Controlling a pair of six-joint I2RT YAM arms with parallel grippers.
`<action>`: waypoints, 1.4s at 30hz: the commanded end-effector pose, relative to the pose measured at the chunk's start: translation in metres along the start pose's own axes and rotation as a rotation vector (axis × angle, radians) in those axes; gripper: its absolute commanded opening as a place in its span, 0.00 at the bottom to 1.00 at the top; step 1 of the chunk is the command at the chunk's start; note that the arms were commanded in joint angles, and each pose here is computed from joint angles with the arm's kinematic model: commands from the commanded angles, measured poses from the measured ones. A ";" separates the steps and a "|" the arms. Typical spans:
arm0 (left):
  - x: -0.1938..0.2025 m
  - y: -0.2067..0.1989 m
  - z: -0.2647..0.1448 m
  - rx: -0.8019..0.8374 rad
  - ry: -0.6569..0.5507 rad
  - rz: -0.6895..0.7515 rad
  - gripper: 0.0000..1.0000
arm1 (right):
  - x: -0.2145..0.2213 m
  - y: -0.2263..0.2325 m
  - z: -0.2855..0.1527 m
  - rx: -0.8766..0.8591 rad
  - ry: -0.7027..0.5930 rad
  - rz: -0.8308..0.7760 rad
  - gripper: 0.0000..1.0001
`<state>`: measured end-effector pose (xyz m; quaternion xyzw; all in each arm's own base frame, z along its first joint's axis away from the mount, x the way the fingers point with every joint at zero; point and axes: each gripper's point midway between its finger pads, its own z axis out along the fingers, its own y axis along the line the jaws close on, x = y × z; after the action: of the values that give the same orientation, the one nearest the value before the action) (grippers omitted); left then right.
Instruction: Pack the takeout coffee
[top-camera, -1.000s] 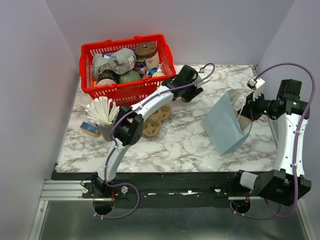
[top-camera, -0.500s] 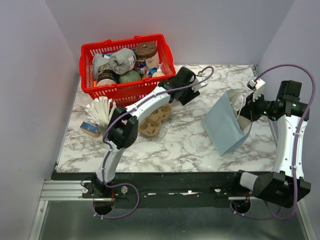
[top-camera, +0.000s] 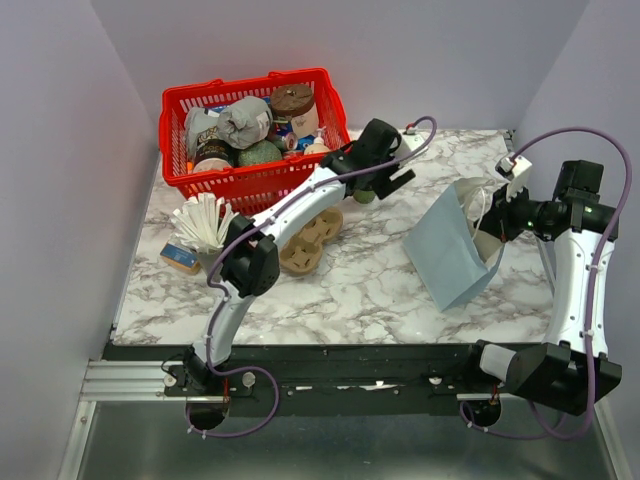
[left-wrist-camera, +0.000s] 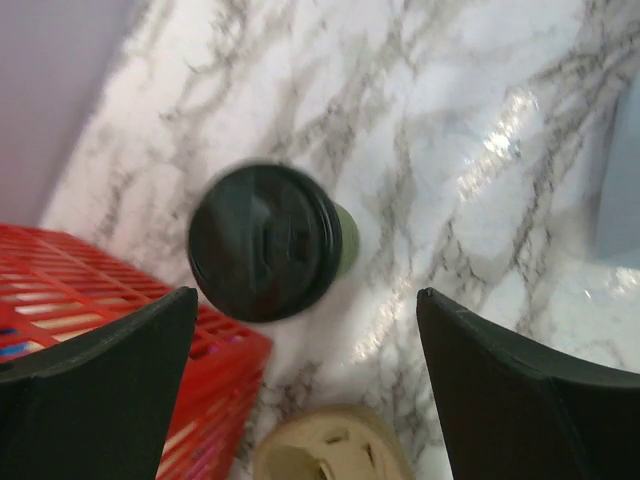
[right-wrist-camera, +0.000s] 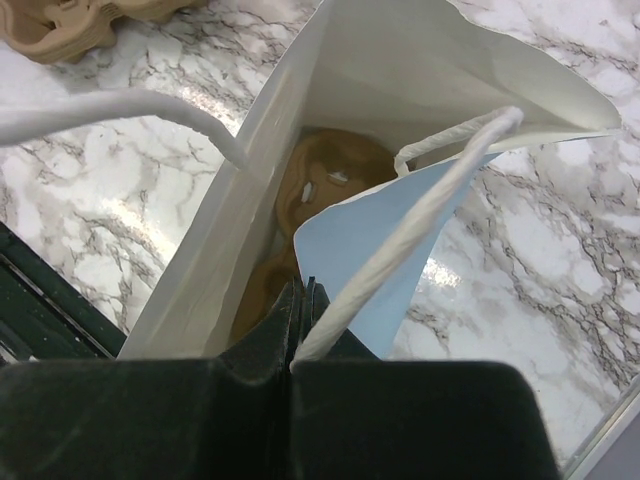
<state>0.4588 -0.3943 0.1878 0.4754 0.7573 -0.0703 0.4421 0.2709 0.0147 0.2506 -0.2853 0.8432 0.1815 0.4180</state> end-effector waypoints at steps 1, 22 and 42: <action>-0.020 0.036 0.012 -0.172 -0.012 0.008 0.99 | 0.003 -0.005 0.003 0.004 0.015 0.060 0.01; 0.035 0.048 0.052 -0.188 0.090 -0.138 0.99 | 0.002 -0.011 0.006 -0.010 0.037 0.090 0.00; 0.044 0.028 0.051 -0.055 0.103 -0.151 0.88 | -0.001 -0.011 0.007 -0.009 0.023 0.103 0.00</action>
<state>0.5186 -0.3825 0.1354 0.4028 0.8034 -0.0316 0.4375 0.2845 0.0117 0.2518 -0.2529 0.8553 0.2017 0.4047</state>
